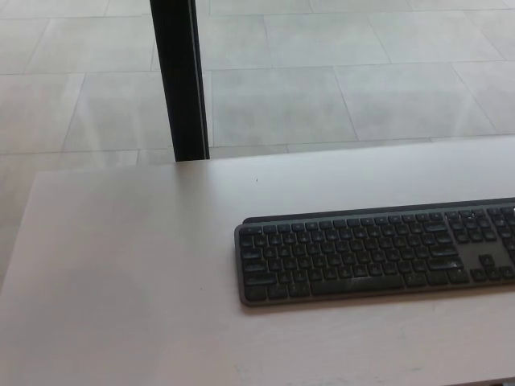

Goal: The robot uses its right fingers to click on the space key of the black keyboard placed on the center of the white desk.

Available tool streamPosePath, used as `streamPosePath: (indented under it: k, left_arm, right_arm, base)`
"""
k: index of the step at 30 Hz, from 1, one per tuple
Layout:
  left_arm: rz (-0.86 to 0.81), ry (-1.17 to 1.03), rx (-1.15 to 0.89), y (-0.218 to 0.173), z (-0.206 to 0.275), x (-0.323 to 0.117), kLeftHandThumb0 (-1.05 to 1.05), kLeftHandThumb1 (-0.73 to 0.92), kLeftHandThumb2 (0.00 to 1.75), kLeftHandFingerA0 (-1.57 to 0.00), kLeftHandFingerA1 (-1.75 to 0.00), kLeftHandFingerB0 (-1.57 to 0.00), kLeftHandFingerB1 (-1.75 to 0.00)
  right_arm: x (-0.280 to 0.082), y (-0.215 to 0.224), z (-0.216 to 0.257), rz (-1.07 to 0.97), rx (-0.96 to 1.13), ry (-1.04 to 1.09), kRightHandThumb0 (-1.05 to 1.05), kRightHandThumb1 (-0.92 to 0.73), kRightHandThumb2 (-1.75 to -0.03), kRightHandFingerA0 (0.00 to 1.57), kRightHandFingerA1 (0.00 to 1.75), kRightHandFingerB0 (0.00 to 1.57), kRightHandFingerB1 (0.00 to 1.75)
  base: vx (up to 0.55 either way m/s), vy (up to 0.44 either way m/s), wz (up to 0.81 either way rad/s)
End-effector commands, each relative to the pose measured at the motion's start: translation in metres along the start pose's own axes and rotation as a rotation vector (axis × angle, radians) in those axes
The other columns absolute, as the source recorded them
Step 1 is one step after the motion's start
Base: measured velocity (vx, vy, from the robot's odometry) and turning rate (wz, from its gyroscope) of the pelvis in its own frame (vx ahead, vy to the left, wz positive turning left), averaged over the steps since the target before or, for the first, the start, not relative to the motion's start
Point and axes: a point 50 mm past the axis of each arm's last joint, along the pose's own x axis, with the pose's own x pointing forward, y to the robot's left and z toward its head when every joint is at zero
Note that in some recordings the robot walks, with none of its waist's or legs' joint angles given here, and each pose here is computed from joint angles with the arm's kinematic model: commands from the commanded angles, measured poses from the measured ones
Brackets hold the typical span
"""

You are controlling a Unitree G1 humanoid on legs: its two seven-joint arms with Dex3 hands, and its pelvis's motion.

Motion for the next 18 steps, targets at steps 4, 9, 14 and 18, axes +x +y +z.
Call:
streamPosePath:
  k: [4, 9, 14, 18]
  left_arm:
    - [0.024, 0.011, -0.055, 0.012, -0.006, 0.000, -0.53, 0.69, 0.60, -0.71, -0.69, -0.60, -0.54]
    - [0.026, 0.004, -0.053, 0.013, -0.005, 0.000, -0.52, 0.66, 0.60, -0.69, -0.70, -0.59, -0.54]
    - [0.014, -0.010, -0.076, 0.010, -0.002, 0.000, -0.52, 0.66, 0.60, -0.69, -0.73, -0.60, -0.56]
    - [0.010, -0.012, -0.095, 0.009, -0.003, 0.000, -0.51, 0.62, 0.59, -0.69, -0.69, -0.58, -0.55]
  right_arm:
    - [-0.067, -0.007, -0.116, -0.564, 0.615, 0.505, -0.29, -0.56, -0.55, 0.72, 0.52, 0.58, 0.45]
    - [-0.070, -0.001, -0.122, -0.577, 0.650, 0.531, -0.32, -0.51, -0.83, 0.59, 0.62, 0.59, 0.61]
    - [-0.072, -0.002, -0.123, -0.591, 0.650, 0.551, -0.21, -0.59, -0.57, 0.64, 0.49, 0.59, 0.45]
    - [-0.081, 0.003, -0.132, -0.506, 0.593, 0.591, -0.22, -0.57, -0.56, 0.73, 0.55, 0.54, 0.42]
  base:
    - [0.00, 0.000, 0.00]
    - [0.00, 0.000, 0.00]
    - [0.00, 0.000, 0.00]
    - [0.00, 0.000, 0.00]
